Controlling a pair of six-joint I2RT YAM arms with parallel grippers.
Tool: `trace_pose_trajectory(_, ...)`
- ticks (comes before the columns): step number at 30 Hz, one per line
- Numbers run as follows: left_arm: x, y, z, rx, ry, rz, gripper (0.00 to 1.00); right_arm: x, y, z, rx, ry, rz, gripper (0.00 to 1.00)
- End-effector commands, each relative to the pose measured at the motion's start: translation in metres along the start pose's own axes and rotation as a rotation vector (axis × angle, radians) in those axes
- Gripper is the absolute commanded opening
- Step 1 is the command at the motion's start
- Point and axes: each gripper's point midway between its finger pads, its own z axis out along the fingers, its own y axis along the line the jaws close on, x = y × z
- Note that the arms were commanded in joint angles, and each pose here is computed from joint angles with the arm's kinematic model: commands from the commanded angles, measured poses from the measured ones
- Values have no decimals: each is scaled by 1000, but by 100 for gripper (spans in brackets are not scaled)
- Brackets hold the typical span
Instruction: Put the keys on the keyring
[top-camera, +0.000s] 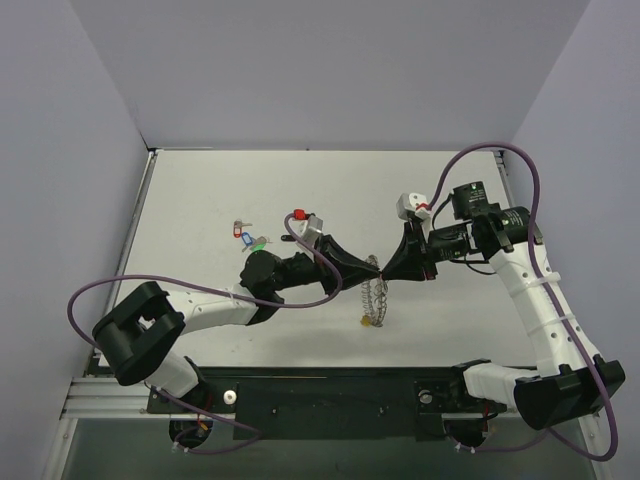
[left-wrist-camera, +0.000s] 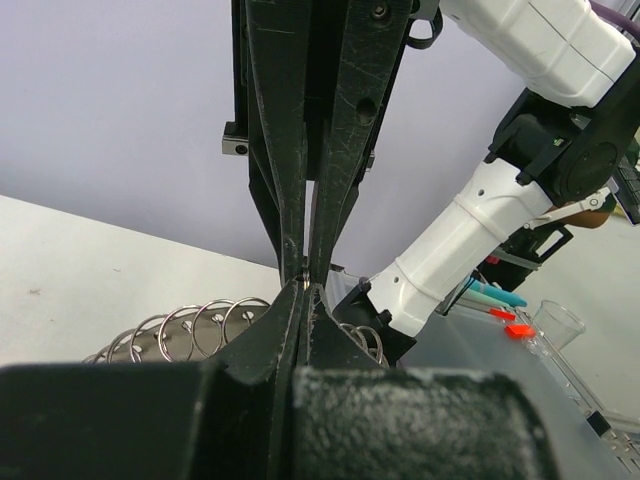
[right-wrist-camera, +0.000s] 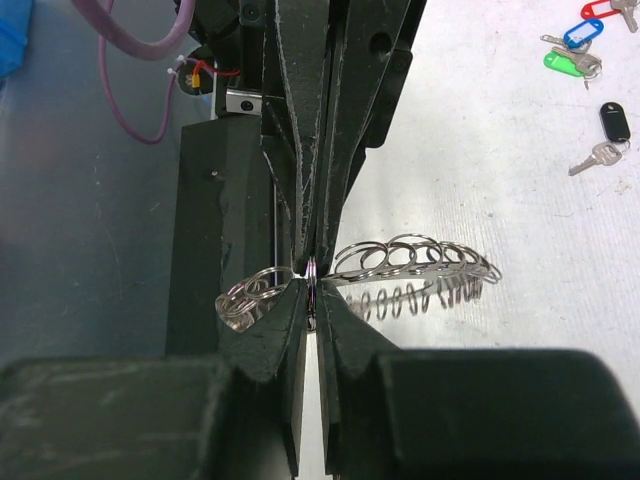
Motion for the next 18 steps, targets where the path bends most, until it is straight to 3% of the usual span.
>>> trace_pose_trajectory(1,-77,-59,7,220,-280,221,0,-7,9,2,-24,-33,6,2)
trace_pose_trajectory(11,-75,-46,8,153,-272,166,0,-1,0,-1,61,1,66,0)
trace_pose_trajectory(13,-73,-41,8,121,-250,147,23,3,0,-2,78,12,71,0)
trace_pose_trajectory(18,-64,-26,0,-2,-134,168,45,16,-3,-8,145,62,87,0)
